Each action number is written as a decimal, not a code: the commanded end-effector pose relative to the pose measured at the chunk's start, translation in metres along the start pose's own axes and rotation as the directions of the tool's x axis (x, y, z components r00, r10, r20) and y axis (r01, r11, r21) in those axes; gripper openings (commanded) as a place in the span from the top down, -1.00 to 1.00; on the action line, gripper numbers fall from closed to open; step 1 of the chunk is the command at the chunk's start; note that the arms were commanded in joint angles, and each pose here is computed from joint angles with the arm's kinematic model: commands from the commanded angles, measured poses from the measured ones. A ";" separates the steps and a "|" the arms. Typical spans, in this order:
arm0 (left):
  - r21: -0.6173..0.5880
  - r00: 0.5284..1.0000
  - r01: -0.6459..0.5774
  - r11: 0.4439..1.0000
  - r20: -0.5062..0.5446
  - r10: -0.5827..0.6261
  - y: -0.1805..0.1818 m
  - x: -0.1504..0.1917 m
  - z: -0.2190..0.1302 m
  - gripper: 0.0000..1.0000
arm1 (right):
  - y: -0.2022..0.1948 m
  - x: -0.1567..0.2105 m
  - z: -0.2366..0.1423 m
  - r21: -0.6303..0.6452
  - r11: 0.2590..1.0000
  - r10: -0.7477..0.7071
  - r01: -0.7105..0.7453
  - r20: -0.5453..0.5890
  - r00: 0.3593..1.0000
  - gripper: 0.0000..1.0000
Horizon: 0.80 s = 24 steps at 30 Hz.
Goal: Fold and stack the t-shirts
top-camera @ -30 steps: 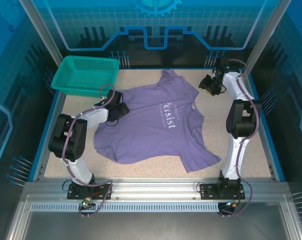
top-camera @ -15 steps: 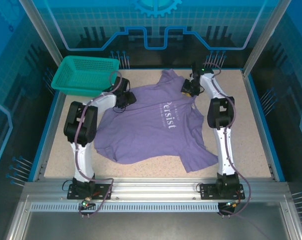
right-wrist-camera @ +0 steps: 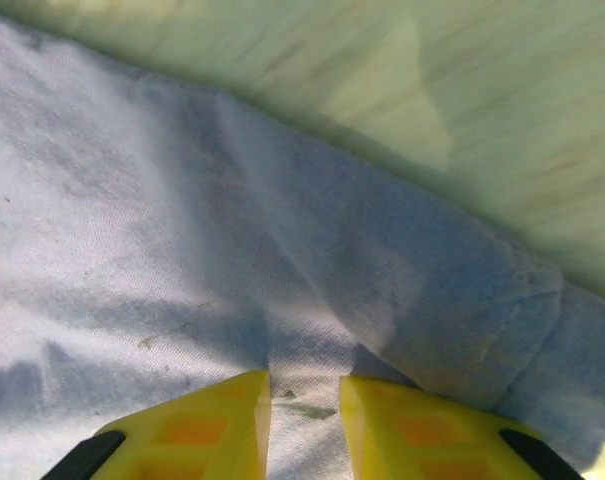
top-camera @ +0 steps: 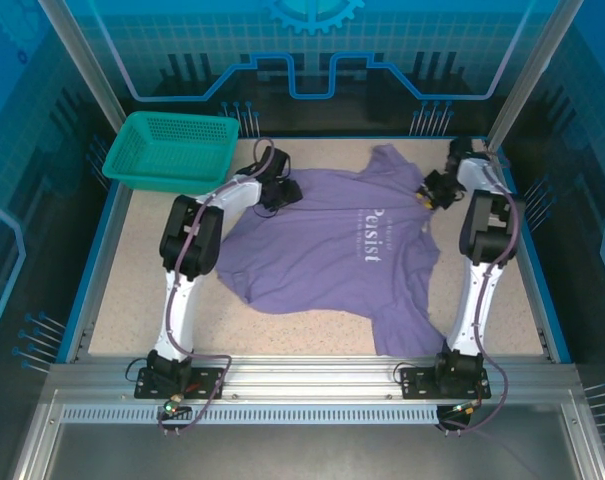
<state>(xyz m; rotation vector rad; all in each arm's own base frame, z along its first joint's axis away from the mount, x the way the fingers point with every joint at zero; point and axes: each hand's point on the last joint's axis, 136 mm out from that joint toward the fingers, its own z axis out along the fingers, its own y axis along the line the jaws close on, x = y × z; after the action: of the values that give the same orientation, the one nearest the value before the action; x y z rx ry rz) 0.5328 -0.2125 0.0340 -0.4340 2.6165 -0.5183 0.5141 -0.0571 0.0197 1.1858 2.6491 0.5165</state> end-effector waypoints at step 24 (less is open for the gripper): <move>-0.046 0.780 -0.613 0.788 0.119 0.614 -0.112 -0.022 0.036 -0.29 | 0.058 0.008 -0.070 -0.129 0.972 -0.173 0.195 0.168 0.971 -0.05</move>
<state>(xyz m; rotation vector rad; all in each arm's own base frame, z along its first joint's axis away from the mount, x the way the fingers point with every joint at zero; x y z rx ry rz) 0.5964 -0.3100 0.0680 0.2767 2.4424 -0.3803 0.5238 -0.0460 0.0739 1.0112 2.5652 0.5480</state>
